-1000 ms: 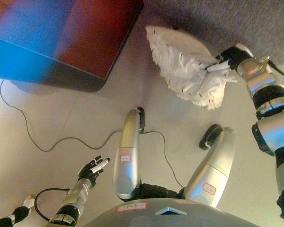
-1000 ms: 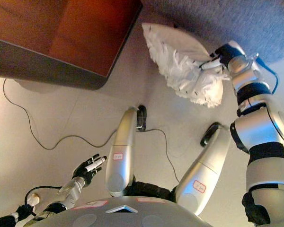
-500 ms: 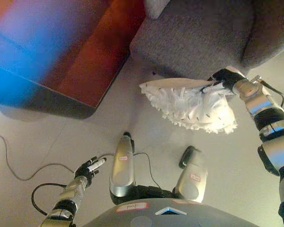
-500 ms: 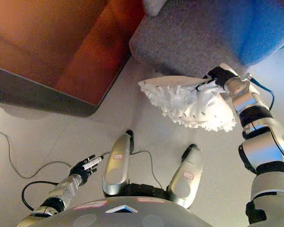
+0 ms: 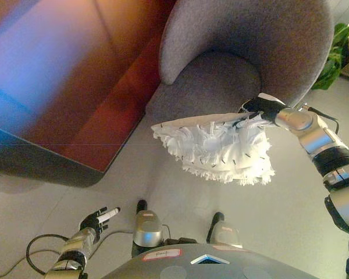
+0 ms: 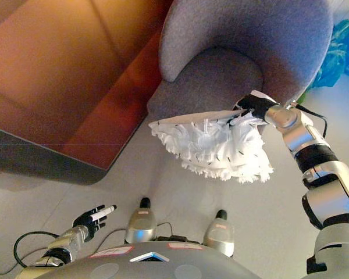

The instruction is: Pick up the pillow and put it on the sofa.

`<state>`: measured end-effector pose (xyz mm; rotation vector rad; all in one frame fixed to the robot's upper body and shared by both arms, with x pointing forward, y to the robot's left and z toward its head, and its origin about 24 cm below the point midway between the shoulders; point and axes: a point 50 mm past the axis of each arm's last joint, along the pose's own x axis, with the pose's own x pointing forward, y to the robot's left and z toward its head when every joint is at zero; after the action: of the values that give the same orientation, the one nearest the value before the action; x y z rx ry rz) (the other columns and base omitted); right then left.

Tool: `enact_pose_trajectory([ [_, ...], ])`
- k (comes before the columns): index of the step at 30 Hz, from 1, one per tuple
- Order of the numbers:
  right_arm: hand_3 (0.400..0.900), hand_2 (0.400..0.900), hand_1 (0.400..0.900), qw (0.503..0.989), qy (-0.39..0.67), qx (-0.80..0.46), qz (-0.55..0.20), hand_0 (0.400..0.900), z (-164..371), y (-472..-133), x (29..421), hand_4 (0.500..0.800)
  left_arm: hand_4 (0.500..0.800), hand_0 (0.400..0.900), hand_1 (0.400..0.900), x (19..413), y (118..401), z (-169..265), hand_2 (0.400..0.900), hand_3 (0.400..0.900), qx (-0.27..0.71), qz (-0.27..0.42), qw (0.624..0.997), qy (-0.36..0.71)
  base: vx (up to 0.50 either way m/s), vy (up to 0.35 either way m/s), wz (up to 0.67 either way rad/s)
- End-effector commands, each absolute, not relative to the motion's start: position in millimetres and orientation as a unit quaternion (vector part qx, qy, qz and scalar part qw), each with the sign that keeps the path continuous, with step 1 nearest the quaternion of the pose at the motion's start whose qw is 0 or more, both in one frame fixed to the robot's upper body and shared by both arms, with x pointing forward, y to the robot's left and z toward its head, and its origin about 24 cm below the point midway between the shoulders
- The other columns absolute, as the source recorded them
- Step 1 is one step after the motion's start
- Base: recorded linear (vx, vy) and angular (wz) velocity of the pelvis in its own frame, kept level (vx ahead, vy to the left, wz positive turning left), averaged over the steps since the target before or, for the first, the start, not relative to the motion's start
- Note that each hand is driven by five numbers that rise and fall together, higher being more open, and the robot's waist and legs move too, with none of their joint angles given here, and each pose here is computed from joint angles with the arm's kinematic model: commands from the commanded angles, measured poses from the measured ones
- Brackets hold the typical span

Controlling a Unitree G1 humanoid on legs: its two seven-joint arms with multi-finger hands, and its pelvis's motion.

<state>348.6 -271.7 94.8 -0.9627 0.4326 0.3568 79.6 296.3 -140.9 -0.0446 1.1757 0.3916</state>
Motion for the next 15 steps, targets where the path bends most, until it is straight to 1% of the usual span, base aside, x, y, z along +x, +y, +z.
enact_pose_trajectory([
  [1,0.4,0.4,0.4,0.874,0.017,-0.475,0.099,0.4,212,-267,371,0.5,0.8,0.9,0.9,53,330,-130,0.9,0.9,0.045,0.175,0.796,0.577,0.169,-0.196,0.32],
  [4,0.4,0.4,0.4,0.878,0.016,-0.472,0.074,0.4,227,-282,369,0.5,0.8,0.9,0.9,46,330,-132,0.9,0.9,0.04,0.163,0.791,0.588,0.258,-0.111,0.09],
  [8,0.4,0.4,0.4,0.883,0.04,-0.467,0.038,0.4,244,-300,370,0.5,0.8,0.9,0.9,59,321,-133,0.9,0.9,0.056,0.14,0.789,0.596,0.414,-0.027,0.13],
  [10,0.4,0.4,0.4,0.886,0.05,-0.46,0.019,0.4,258,-313,366,0.5,0.8,0.9,0.9,63,315,-134,0.9,0.9,0.068,0.139,0.791,0.592,0.398,-0.028,-0.2],
  [12,0.4,0.4,0.4,0.896,0.041,-0.443,0.016,0.4,264,-317,368,0.5,0.8,0.9,0.9,61,314,-135,0.9,0.9,0.067,0.153,0.795,0.583,0.325,0.069,-0.53],
  [14,0.4,0.4,0.4,0.9,0.047,-0.432,0.019,0.4,257,-316,370,0.5,0.8,0.9,0.9,64,316,-134,0.9,0.9,0.067,0.163,0.8,0.573,0.347,0.133,-0.22],
  [15,0.4,0.4,0.4,0.905,0.058,-0.42,0.026,0.4,243,-314,371,0.5,0.8,0.9,0.9,71,319,-132,0.9,0.9,0.071,0.161,0.804,0.569,0.386,0.171,0.01],
])
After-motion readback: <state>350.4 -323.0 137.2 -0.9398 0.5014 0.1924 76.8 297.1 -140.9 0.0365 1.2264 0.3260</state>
